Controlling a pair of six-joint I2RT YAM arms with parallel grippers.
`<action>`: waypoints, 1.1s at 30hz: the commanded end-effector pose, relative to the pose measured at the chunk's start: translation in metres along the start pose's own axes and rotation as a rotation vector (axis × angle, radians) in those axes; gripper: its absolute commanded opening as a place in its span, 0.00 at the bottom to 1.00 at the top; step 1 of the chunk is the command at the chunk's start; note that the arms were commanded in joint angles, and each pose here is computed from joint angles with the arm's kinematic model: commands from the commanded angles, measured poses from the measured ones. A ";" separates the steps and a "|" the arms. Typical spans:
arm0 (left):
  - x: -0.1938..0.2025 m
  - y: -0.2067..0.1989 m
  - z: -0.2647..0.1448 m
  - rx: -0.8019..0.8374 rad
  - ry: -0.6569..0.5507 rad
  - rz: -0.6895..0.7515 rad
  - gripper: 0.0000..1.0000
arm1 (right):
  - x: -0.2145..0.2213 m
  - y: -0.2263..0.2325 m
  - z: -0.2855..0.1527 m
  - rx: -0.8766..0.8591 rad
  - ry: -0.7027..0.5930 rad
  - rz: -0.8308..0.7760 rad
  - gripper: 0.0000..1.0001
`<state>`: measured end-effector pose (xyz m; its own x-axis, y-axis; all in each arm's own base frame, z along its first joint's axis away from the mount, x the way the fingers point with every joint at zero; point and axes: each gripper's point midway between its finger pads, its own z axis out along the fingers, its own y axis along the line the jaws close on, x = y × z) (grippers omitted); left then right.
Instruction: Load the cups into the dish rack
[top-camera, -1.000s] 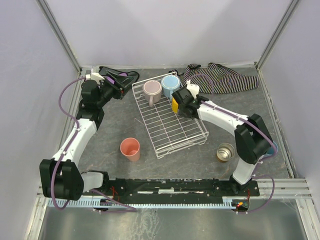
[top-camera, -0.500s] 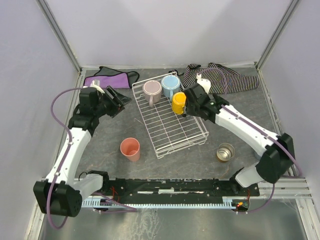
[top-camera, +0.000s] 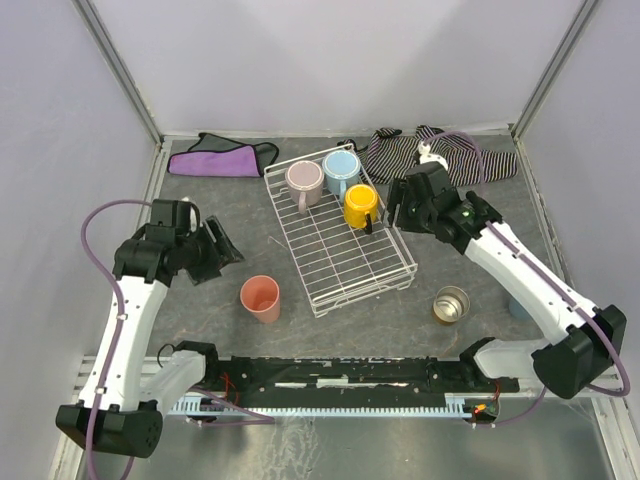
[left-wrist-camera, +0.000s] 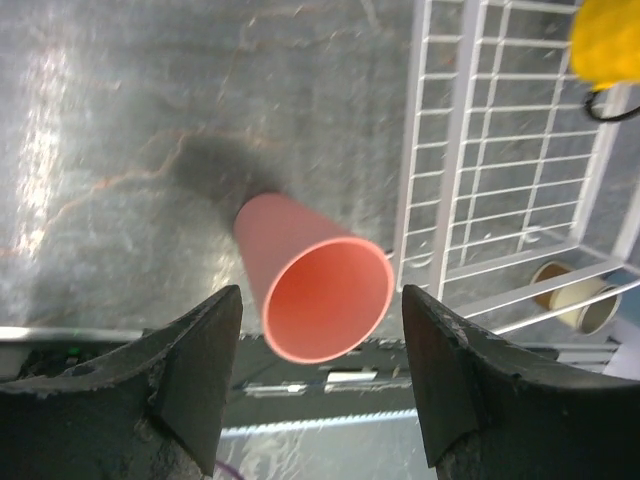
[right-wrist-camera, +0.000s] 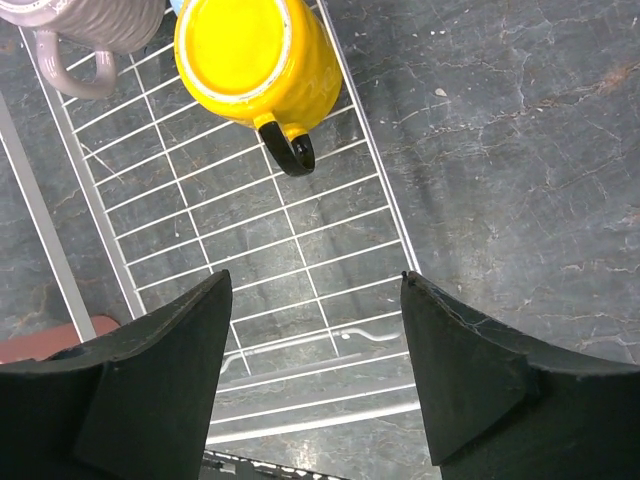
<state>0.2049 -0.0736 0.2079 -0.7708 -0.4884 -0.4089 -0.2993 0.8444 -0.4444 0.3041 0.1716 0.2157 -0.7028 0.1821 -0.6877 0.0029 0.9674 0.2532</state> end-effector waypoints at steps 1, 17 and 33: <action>0.034 0.026 -0.010 -0.094 0.121 0.061 0.72 | -0.011 0.004 -0.012 -0.103 -0.011 0.029 0.77; 0.066 0.033 0.036 -0.182 0.172 0.148 0.70 | -0.023 -0.001 -0.018 -0.168 -0.045 0.094 0.78; 0.064 0.042 0.083 -0.201 0.123 0.139 0.13 | -0.031 0.020 -0.030 -0.280 -0.041 0.062 0.78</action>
<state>0.1704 -0.0816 0.0955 -0.9066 -0.3100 -0.2863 -0.2696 0.9474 -0.1722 0.3009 0.1669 0.2313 -0.7170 0.2583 -0.6475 -0.0535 0.9057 0.4206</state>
